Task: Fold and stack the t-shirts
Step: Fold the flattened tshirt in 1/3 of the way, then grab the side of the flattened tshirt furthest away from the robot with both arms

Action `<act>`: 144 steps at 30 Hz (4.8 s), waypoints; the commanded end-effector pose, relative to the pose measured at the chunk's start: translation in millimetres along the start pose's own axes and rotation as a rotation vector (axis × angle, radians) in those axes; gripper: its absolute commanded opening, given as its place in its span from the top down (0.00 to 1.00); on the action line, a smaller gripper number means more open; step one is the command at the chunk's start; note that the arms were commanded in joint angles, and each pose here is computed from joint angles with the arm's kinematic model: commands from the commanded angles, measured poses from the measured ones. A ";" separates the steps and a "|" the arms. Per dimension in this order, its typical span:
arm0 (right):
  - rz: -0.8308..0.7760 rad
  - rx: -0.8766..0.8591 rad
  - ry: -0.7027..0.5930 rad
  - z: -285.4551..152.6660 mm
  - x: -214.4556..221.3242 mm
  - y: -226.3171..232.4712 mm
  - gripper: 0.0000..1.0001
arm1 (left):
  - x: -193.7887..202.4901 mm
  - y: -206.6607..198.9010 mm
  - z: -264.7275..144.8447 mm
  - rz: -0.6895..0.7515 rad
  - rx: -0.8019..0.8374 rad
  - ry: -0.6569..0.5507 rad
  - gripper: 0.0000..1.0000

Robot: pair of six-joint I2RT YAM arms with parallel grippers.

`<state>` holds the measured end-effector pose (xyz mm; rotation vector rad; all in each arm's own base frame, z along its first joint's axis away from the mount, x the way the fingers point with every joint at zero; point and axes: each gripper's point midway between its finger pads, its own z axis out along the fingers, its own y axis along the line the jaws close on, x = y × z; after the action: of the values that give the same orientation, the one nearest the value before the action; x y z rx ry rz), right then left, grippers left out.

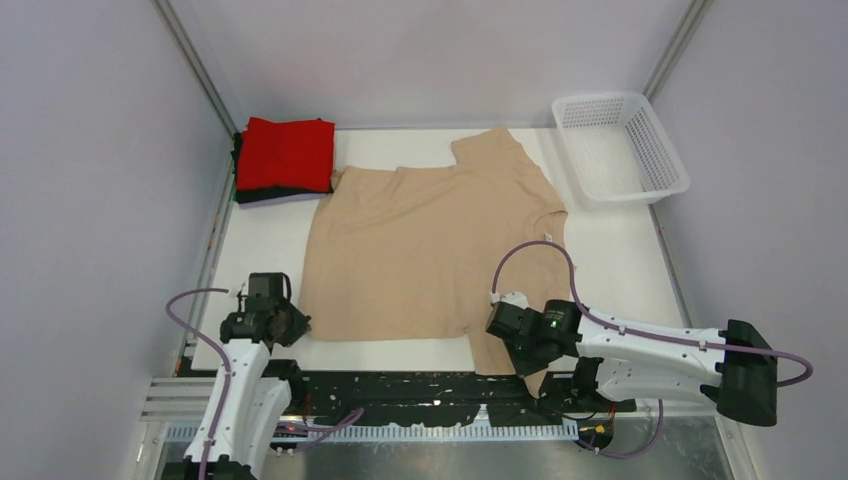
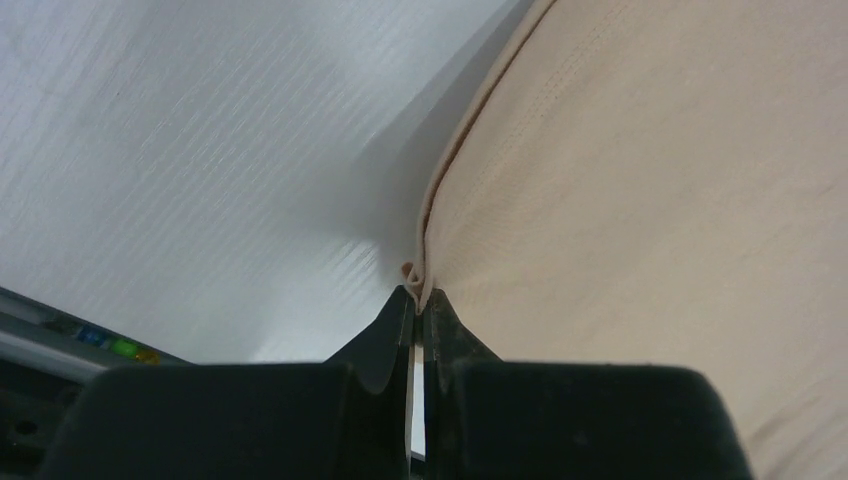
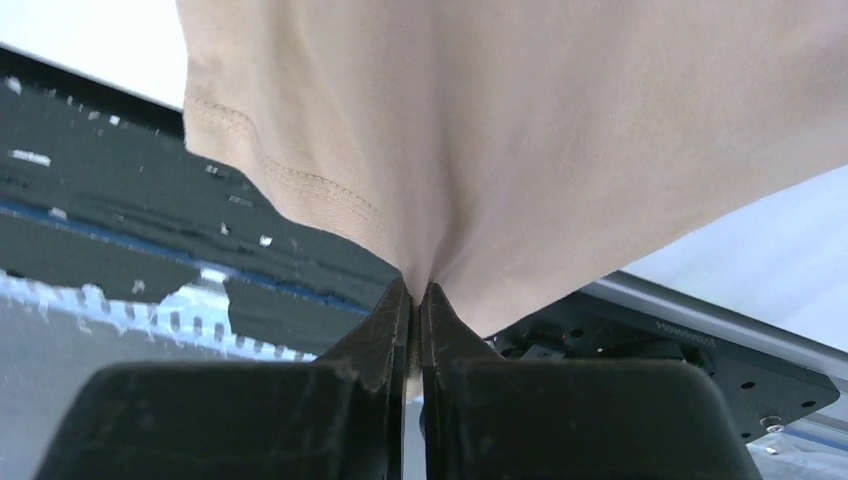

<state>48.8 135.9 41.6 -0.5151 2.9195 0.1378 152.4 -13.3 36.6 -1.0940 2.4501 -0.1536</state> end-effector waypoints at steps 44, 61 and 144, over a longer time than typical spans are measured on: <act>0.291 0.196 -0.454 -51.7 -286.3 -102.6 0.91 | -143.9 -146.6 28.5 -0.017 0.057 -0.056 1.00; 0.353 0.387 -0.554 -45.8 -368.8 -167.9 0.02 | -160.3 -179.8 20.1 0.050 0.133 0.003 0.00; 0.360 0.122 -0.029 36.3 -68.6 -77.2 0.05 | 93.4 -58.7 27.5 0.336 0.103 0.366 0.00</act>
<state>164.1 103.6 16.7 0.0313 2.8756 0.0836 210.9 -146.4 35.1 -0.5602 2.6657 -0.6203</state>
